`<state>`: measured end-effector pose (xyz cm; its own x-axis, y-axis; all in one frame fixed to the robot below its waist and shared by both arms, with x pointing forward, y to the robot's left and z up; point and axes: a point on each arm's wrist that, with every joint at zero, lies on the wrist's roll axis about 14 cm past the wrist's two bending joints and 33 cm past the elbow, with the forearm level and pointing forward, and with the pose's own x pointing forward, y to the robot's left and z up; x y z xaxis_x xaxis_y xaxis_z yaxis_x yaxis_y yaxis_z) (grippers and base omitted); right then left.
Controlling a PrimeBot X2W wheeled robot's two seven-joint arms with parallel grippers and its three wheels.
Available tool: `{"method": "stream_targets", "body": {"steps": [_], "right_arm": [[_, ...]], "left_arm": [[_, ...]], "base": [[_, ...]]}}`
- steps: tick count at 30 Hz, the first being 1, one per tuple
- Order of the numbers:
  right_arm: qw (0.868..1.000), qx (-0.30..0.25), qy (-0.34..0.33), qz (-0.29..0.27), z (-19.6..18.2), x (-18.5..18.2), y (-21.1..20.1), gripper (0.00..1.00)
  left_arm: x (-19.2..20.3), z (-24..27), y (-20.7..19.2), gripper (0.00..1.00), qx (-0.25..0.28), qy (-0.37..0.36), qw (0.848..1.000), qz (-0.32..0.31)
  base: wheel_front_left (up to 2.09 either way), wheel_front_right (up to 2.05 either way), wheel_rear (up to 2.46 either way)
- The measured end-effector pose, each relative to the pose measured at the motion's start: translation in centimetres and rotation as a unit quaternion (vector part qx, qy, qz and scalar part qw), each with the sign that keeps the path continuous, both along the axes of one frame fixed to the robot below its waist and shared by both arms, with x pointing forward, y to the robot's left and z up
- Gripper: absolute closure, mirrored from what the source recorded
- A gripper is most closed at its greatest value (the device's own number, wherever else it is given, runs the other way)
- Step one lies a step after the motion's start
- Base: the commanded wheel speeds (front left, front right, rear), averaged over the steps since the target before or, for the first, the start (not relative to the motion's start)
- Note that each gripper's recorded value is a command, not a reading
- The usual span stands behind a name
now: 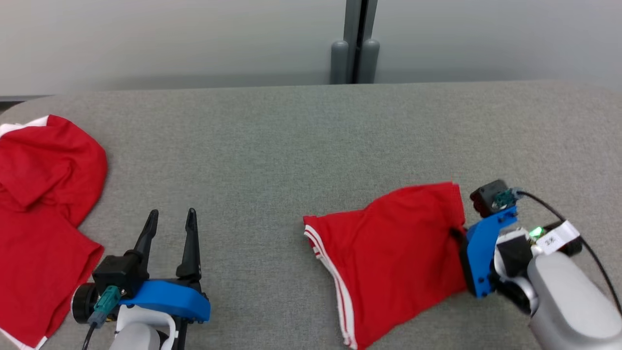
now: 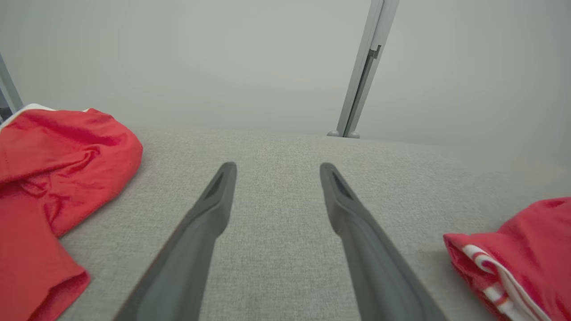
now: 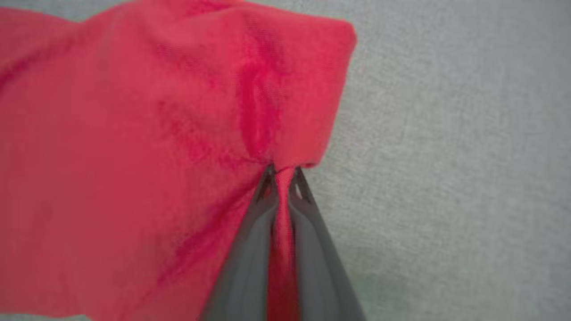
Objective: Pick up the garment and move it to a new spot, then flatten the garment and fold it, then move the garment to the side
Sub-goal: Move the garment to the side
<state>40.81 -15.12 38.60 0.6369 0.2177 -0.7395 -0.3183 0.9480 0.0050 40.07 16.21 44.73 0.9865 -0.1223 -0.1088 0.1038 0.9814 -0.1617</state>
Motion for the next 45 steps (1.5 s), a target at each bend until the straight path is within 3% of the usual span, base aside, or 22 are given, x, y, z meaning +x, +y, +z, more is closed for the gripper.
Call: {"method": "stream_targets", "body": {"steps": [7, 12, 18, 26, 42, 43, 44, 45], "right_arm": [[0.993, -0.076, -0.094, 0.009, 5.1, 6.6, -4.7, 1.00], [0.983, -0.118, -0.135, -0.029, 7.8, 10.1, -9.9, 1.00], [0.969, -0.178, -0.148, -0.091, 8.6, 11.6, -17.5, 1.00], [0.939, -0.245, -0.177, -0.163, 9.8, 12.5, -26.2, 1.00], [0.915, -0.312, -0.195, -0.168, 6.5, 15.3, -29.5, 1.00], [0.914, -0.312, -0.193, -0.173, 6.3, 15.3, -29.6, 0.69], [0.914, -0.312, -0.185, -0.179, 5.9, 15.1, -29.8, 0.00], [0.914, -0.310, -0.183, -0.187, 5.7, 15.0, -29.8, 0.00]], "left_arm": [[2.5, -0.2, -2.1, 0.00, -0.010, -0.007, 1.000, -0.024], [4.4, -1.0, -4.4, 0.00, -0.014, -0.008, 0.998, -0.057], [6.7, -2.2, -6.9, 0.00, -0.025, -0.010, 0.996, -0.091], [9.5, -3.4, -8.2, 0.00, -0.026, -0.021, 0.993, -0.115], [10.7, -6.3, -6.5, 0.00, -0.002, 0.002, 0.994, -0.112], [10.7, -6.4, -6.4, 0.00, 0.000, 0.003, 0.994, -0.112], [10.7, -6.4, -6.3, 0.00, 0.002, 0.003, 0.994, -0.112], [10.7, -6.4, -6.2, 0.00, 0.003, 0.003, 0.994, -0.112]], "base": [[0.00, 0.00, 0.00], [0.00, 0.00, 0.00], [0.00, 0.00, 0.00], [0.00, 0.00, 0.00], [0.00, 0.00, 0.00], [0.00, 0.00, 0.00], [0.00, 0.00, 0.00], [0.00, 0.00, 0.00]]}}
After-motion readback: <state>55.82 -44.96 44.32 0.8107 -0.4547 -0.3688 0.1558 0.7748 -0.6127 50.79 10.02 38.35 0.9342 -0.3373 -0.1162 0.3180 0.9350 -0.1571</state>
